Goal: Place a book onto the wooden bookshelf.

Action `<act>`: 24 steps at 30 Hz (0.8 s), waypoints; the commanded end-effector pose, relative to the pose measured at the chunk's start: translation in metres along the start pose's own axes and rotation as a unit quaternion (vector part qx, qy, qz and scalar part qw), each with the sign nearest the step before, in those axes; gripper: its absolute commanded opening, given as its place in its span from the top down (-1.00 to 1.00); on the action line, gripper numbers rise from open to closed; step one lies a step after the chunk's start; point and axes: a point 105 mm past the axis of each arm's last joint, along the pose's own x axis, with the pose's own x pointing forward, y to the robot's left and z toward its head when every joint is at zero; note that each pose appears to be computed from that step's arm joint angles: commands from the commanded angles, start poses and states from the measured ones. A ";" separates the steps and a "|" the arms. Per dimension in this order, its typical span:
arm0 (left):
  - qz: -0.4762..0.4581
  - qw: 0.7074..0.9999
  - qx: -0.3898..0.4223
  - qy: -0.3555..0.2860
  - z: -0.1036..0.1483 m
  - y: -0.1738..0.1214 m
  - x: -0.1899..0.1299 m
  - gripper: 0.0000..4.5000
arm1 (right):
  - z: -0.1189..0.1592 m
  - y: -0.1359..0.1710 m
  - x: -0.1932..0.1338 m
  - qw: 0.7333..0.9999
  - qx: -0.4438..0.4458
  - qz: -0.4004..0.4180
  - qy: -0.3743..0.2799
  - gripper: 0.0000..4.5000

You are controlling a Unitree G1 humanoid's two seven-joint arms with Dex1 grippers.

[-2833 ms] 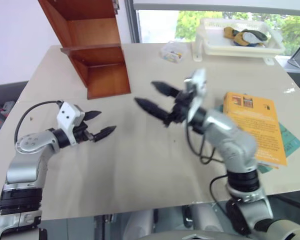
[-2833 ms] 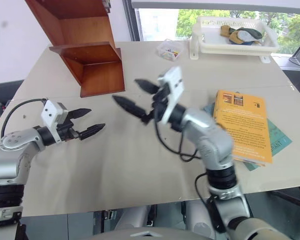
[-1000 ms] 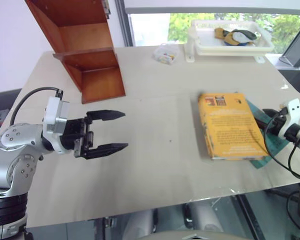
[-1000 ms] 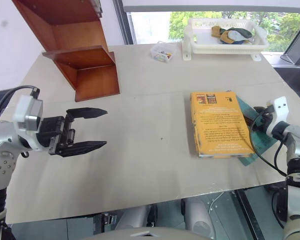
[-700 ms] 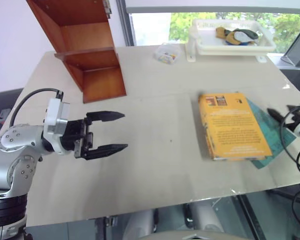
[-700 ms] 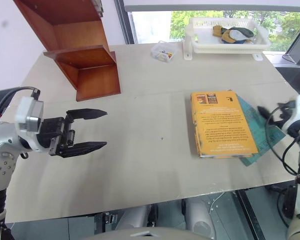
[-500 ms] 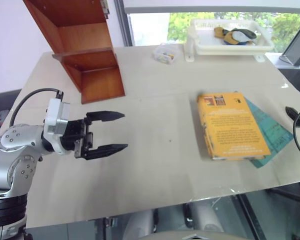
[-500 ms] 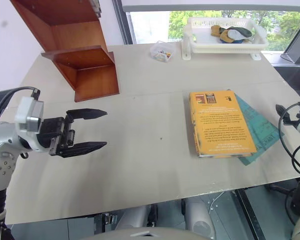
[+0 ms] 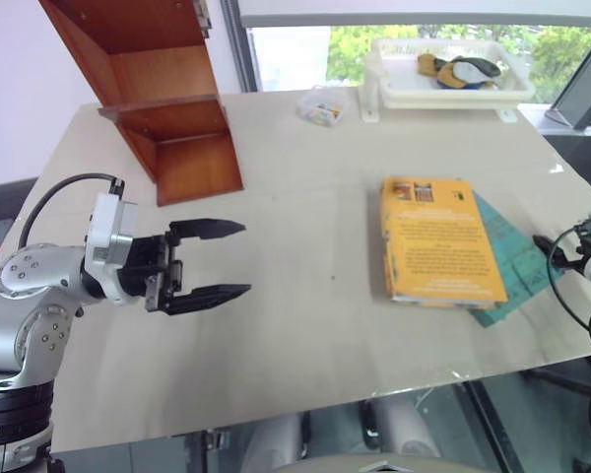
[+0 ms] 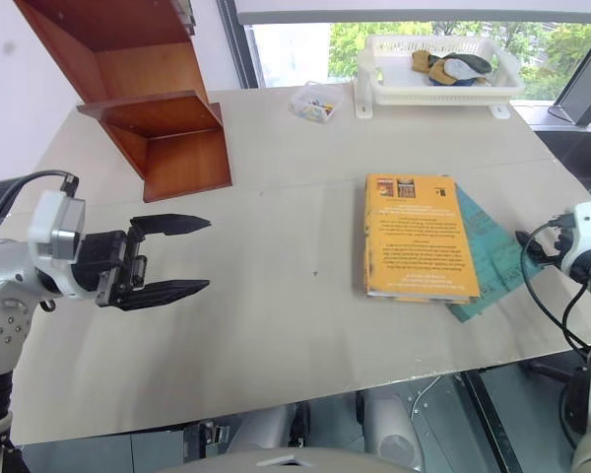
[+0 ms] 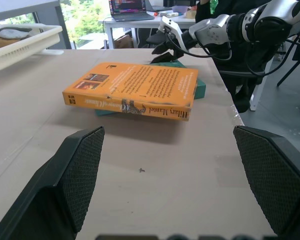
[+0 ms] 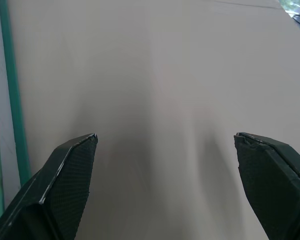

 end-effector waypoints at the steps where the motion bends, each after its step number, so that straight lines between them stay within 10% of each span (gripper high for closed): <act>1: 0.002 1.000 0.021 0.006 0.007 0.001 -0.003 -0.98 | -0.006 0.020 0.007 0.999 -0.001 0.037 -0.003 -1.00; 24: 0.008 1.000 0.021 0.009 0.010 0.002 -0.003 -0.98 | 0.025 0.099 0.023 0.997 0.005 0.064 -0.037 -1.00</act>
